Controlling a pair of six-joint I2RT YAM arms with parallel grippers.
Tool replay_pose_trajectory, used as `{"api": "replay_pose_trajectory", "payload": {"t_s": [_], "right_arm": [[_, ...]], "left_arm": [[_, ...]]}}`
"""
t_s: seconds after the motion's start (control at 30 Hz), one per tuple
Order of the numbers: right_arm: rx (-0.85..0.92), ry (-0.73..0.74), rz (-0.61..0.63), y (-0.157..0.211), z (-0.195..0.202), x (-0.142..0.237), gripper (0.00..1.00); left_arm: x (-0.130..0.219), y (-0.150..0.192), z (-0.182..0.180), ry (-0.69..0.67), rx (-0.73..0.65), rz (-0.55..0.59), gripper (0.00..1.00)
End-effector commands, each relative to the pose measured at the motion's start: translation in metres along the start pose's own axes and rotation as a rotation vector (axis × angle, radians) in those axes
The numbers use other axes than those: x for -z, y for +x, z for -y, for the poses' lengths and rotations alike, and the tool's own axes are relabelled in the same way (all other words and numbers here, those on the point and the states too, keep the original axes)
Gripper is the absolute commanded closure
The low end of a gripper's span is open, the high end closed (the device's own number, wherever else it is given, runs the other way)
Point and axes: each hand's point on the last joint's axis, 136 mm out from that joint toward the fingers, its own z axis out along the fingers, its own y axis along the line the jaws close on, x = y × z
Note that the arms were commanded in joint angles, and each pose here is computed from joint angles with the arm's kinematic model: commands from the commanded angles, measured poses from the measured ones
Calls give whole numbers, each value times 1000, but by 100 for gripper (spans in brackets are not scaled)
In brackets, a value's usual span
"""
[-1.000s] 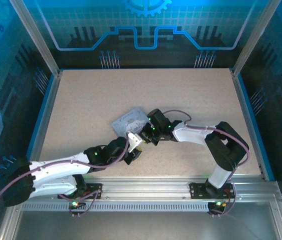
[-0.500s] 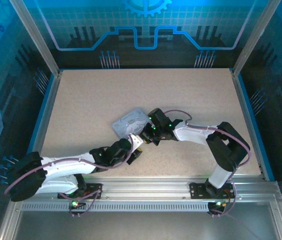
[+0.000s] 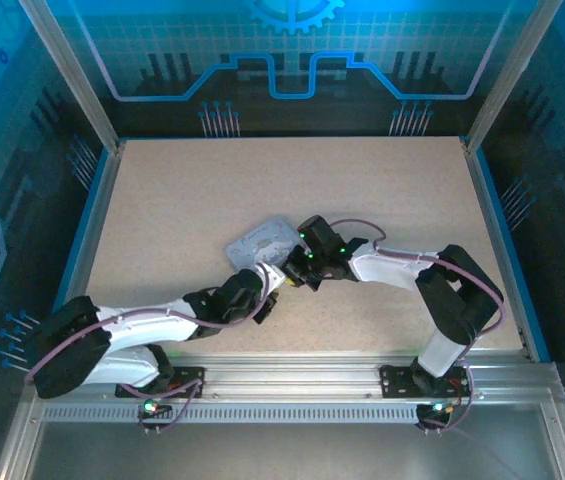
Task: Unlock the padlock with the key
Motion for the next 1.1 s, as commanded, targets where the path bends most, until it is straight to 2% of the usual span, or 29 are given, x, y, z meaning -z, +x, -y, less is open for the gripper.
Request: {"api": "replay_pose_trajectory", "payload": {"t_s": [0.0, 0.4, 0.73, 0.9, 1.0, 1.07], "right_arm": [[13, -20, -21, 4, -6, 6, 100], [9, -65, -14, 2, -8, 3, 100], [-41, -138, 14, 0, 2, 0, 100], [-34, -112, 15, 1, 5, 2, 100], [-28, -100, 12, 1, 5, 3, 100], [-26, -97, 11, 1, 4, 4, 100]], "left_arm": [[2, -10, -2, 42, 80, 50, 100], [16, -18, -2, 195, 305, 80, 100], [16, -16, -22, 278, 688, 167, 100], [16, -16, -23, 270, 657, 152, 100], [21, -17, -25, 231, 573, 147, 72], [26, -16, -27, 202, 506, 136, 62]]}}
